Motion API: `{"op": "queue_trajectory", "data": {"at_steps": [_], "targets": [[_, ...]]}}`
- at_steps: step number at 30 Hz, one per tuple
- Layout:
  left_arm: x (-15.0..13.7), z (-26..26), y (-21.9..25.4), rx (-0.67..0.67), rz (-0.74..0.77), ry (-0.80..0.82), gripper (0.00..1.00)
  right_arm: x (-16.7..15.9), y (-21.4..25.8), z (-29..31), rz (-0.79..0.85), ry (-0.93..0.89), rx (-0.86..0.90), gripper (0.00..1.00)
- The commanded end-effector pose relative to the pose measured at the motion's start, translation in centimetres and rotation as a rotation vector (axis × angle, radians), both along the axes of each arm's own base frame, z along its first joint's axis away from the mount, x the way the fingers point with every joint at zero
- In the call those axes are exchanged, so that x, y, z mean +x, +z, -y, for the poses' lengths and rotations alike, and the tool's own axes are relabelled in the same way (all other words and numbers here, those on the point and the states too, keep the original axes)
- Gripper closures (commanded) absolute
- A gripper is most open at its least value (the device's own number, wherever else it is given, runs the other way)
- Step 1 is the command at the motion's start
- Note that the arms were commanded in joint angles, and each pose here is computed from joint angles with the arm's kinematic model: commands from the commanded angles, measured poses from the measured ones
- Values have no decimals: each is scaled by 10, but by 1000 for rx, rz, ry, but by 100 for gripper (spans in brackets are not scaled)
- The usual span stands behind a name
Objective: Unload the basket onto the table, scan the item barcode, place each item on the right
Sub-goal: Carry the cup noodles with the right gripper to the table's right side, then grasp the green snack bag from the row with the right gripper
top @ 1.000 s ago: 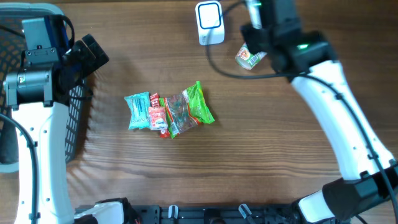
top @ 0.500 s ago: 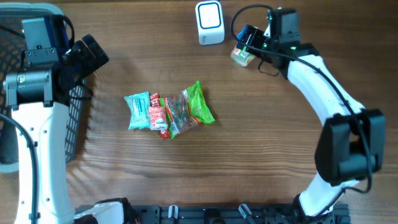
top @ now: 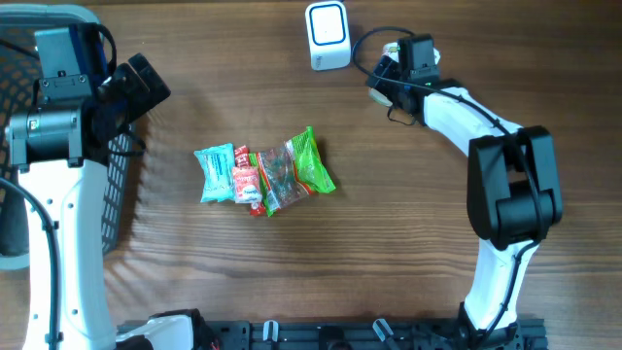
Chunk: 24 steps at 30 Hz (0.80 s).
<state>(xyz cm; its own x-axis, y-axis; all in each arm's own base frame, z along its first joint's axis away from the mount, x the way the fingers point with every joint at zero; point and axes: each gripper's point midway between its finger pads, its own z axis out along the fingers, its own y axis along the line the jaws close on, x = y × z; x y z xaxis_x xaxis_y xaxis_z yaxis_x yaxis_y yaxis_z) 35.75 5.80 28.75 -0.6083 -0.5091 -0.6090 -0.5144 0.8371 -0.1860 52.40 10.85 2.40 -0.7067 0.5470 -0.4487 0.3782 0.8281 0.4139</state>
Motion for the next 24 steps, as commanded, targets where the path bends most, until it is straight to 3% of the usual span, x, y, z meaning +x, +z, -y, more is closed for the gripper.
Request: {"op": "queue_trajectory", "data": {"at_steps": [1,7,11,13,14,16,20,24], "targets": [[-1,-2,6,6,17,0,0,-9,-7,40,-61,-8,-82,29],[0,-2,6,6,17,-1,0,-49,50,106,-137,59,-205,31],[0,-2,6,6,17,-1,0,-121,39,152,-404,232,-295,23],[0,-2,6,6,17,-1,0,-149,25,171,-536,231,-319,23],[0,-2,6,6,17,-1,0,-153,23,182,-562,209,-351,20],[-1,-2,6,6,17,-1,0,-155,23,187,-573,194,-371,0],[0,-2,6,6,17,-1,0,-160,29,186,-594,204,-368,0],[0,-2,6,6,17,-1,0,-138,104,175,-487,235,-352,0]]}}
